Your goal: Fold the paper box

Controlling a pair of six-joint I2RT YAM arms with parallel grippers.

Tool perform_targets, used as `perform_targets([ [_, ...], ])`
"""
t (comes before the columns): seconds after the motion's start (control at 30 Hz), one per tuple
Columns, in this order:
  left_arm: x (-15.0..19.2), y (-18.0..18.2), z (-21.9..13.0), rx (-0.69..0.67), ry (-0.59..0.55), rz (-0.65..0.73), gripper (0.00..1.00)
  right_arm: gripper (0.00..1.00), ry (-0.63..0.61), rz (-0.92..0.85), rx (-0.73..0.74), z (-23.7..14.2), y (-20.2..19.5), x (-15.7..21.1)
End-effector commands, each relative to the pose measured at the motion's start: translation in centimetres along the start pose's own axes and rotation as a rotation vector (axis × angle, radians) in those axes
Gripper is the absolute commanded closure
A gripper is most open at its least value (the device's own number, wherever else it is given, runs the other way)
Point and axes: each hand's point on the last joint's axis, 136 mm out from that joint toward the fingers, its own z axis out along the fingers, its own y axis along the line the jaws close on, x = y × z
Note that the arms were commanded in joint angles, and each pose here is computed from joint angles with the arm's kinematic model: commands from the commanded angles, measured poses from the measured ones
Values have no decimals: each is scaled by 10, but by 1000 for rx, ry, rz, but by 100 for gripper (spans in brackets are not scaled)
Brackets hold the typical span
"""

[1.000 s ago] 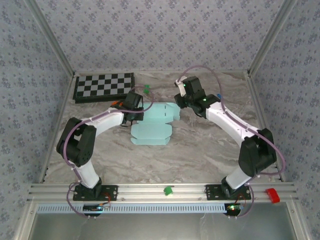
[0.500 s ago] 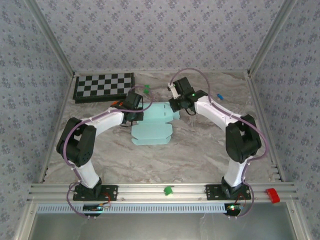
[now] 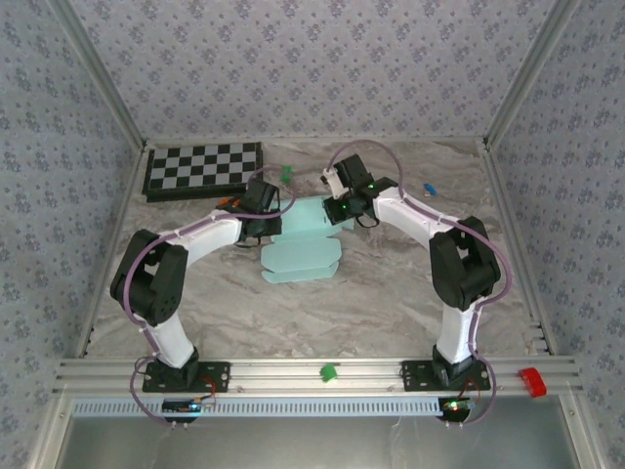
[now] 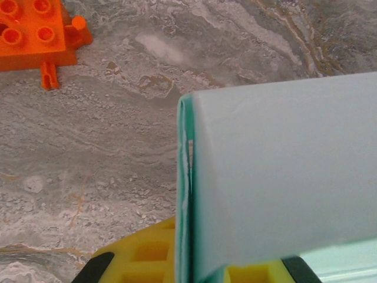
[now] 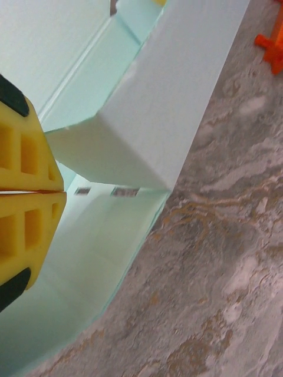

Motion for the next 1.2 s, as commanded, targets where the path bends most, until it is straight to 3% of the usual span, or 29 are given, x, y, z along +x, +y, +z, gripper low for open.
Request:
perform_targets([
  [0.0, -15, -15, -16, 69, -46, -33, 95, 90, -31, 52, -89, 2, 13, -7],
  [0.2, -11, -12, -14, 61, -41, -50, 95, 91, -55, 95, -124, -2, 11, -10],
  [0.33, -10, -6, -15, 34, -47, -55, 95, 91, -59, 100, -45, -12, -7, -4],
  [0.5, -11, -5, -16, 21, -46, -46, 95, 91, 29, 78, 82, -17, -31, 23],
  [0.83, -9, -5, -16, 22, -41, -47, 95, 92, 84, 68, 173, -7, -44, 45],
  [1.17, -10, -6, -16, 30, -41, -55, 96, 92, 94, 94, 104, 7, -33, 47],
])
